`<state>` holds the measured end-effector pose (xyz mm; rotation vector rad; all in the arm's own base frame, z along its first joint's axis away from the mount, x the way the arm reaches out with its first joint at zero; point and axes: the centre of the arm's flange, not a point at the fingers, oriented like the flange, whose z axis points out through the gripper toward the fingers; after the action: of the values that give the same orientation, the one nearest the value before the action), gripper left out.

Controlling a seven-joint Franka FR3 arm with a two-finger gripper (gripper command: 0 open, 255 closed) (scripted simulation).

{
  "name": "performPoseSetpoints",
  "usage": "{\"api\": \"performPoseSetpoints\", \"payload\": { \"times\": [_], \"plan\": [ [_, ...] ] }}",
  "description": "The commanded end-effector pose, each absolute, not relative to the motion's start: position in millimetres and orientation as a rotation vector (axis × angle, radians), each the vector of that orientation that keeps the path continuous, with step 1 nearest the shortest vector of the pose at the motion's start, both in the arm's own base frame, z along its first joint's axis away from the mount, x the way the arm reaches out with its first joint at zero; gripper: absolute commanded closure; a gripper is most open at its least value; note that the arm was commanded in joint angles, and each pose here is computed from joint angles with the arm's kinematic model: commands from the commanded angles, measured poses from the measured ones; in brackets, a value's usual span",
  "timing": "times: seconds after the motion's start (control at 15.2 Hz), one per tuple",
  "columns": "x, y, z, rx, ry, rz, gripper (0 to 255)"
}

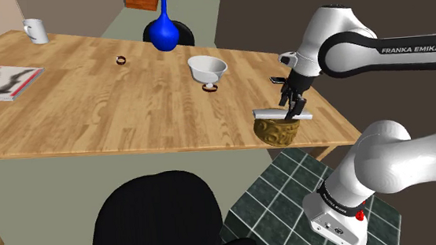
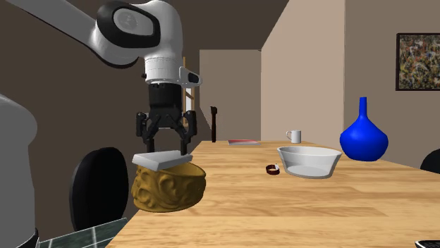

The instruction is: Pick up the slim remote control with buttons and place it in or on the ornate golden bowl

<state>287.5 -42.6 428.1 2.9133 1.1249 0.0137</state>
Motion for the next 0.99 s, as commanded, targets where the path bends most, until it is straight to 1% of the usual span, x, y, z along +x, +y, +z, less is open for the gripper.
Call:
{"api": "performPoseSetpoints", "payload": {
  "times": [0.0, 0.2, 0.46, 0.92],
  "plan": [
    [287.4, -42.6, 427.9, 2.914, 1.125, 0.013, 0],
    [287.6, -42.7, 427.9, 2.914, 1.125, 0.013, 0],
    [286.8, -42.0, 477.9, 2.914, 1.125, 0.013, 0],
    [286.8, -42.0, 477.9, 2.914, 1.125, 0.013, 0]
  ]
}}
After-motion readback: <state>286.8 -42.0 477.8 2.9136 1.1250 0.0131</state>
